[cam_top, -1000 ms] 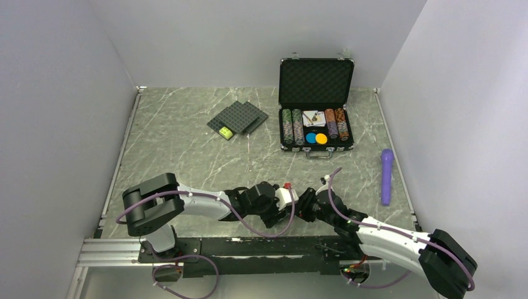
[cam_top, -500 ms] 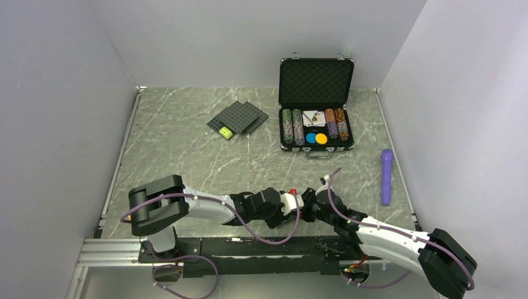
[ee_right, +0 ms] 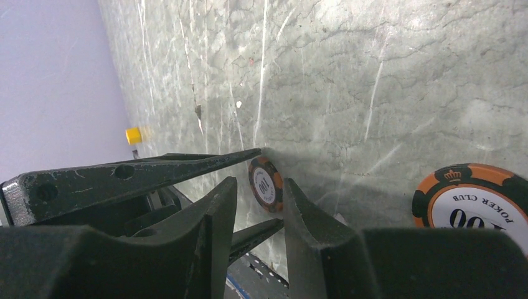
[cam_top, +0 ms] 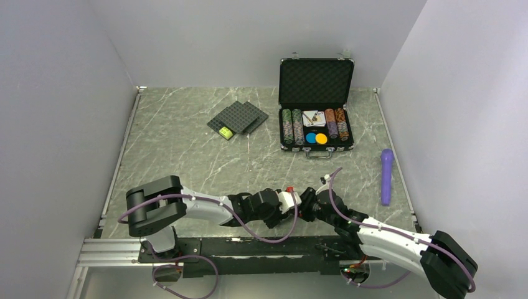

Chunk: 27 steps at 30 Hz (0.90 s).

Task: Pack up texas hold em set
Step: Pick up the poker chip from the center of the board.

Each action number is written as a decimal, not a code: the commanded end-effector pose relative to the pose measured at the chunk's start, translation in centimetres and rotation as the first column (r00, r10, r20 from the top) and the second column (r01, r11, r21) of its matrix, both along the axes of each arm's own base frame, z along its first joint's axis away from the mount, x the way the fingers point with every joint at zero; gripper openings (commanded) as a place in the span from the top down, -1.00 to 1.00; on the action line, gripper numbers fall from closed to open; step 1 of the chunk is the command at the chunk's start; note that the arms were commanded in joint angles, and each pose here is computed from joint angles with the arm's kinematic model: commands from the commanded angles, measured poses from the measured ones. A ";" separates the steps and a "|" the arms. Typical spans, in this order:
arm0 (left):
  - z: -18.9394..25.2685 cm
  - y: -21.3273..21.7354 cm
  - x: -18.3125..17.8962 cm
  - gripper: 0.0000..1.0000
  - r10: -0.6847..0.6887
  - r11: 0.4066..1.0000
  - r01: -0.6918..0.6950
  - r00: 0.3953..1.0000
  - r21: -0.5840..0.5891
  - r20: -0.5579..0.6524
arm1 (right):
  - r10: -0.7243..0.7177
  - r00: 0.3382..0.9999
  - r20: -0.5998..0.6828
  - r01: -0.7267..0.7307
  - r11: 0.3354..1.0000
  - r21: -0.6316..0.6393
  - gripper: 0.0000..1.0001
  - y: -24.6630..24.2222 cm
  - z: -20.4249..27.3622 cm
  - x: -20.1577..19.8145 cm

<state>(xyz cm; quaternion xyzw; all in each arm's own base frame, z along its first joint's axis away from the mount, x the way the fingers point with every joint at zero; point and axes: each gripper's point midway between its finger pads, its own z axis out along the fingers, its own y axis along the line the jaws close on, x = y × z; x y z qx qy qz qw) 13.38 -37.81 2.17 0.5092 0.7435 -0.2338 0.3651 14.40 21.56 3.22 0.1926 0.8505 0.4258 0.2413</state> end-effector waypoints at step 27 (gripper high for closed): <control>-3.7 5.0 -2.4 0.42 0.052 0.992 -0.037 0.992 0.119 -0.117 | 0.049 0.998 -0.041 -0.050 0.999 -0.018 0.24 0.1 -1.8 -1.2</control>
